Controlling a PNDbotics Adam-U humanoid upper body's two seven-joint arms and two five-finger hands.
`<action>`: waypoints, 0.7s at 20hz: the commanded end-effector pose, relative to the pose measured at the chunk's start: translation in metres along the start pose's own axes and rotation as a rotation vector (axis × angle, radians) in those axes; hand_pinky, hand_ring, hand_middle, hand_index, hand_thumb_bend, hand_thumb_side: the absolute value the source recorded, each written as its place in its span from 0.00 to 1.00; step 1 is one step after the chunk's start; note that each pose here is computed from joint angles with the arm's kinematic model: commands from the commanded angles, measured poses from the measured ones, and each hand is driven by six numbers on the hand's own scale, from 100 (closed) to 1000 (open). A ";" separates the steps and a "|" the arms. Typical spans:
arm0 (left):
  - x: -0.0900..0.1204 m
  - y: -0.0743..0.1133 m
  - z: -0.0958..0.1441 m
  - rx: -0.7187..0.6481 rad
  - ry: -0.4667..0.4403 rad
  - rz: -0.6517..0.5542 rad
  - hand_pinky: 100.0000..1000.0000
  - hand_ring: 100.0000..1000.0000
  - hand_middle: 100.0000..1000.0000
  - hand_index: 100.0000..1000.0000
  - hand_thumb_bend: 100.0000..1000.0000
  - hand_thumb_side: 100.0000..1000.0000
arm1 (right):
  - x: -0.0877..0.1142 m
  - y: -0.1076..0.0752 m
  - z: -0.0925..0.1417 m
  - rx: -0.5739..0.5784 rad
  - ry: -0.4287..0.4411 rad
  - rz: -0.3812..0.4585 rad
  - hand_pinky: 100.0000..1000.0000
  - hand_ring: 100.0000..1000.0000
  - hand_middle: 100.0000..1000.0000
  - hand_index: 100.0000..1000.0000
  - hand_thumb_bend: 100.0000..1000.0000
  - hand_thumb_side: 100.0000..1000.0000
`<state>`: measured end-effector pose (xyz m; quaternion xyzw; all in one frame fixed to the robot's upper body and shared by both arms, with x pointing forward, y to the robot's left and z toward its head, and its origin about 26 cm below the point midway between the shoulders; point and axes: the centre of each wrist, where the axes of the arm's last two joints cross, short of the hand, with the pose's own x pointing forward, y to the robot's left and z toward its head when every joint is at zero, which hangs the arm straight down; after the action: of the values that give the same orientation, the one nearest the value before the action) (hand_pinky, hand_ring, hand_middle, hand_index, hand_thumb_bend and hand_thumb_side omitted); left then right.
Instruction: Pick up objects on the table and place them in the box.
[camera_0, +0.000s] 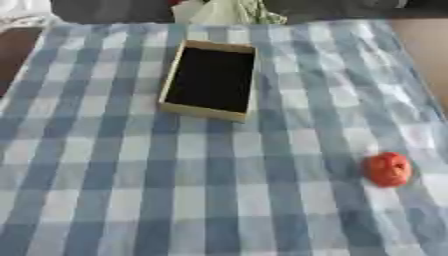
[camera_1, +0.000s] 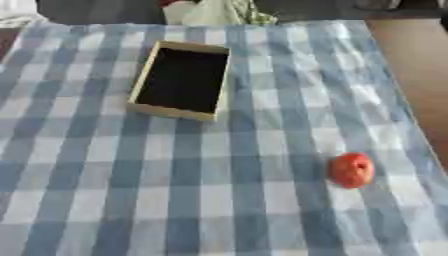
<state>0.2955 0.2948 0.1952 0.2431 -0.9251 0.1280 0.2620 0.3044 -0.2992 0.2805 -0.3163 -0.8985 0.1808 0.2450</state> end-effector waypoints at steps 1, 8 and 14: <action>0.004 0.002 -0.004 -0.003 -0.022 -0.001 0.72 0.73 0.65 0.80 0.51 0.62 | 0.005 -0.006 -0.003 -0.017 -0.024 0.001 0.58 0.67 0.54 0.79 0.00 0.73; 0.004 0.005 -0.006 -0.007 -0.028 -0.015 0.72 0.73 0.65 0.80 0.51 0.62 | 0.005 -0.016 -0.007 0.049 -0.010 0.108 0.61 0.69 0.56 0.80 0.00 0.71; 0.004 0.007 -0.006 -0.018 -0.032 -0.028 0.72 0.73 0.65 0.80 0.51 0.62 | 0.008 -0.025 -0.012 0.210 0.010 0.298 0.65 0.72 0.59 0.80 0.00 0.69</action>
<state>0.2944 0.2961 0.1930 0.2465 -0.9235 0.1252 0.2658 0.2993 -0.3084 0.2929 -0.3960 -0.8312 0.2836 0.2681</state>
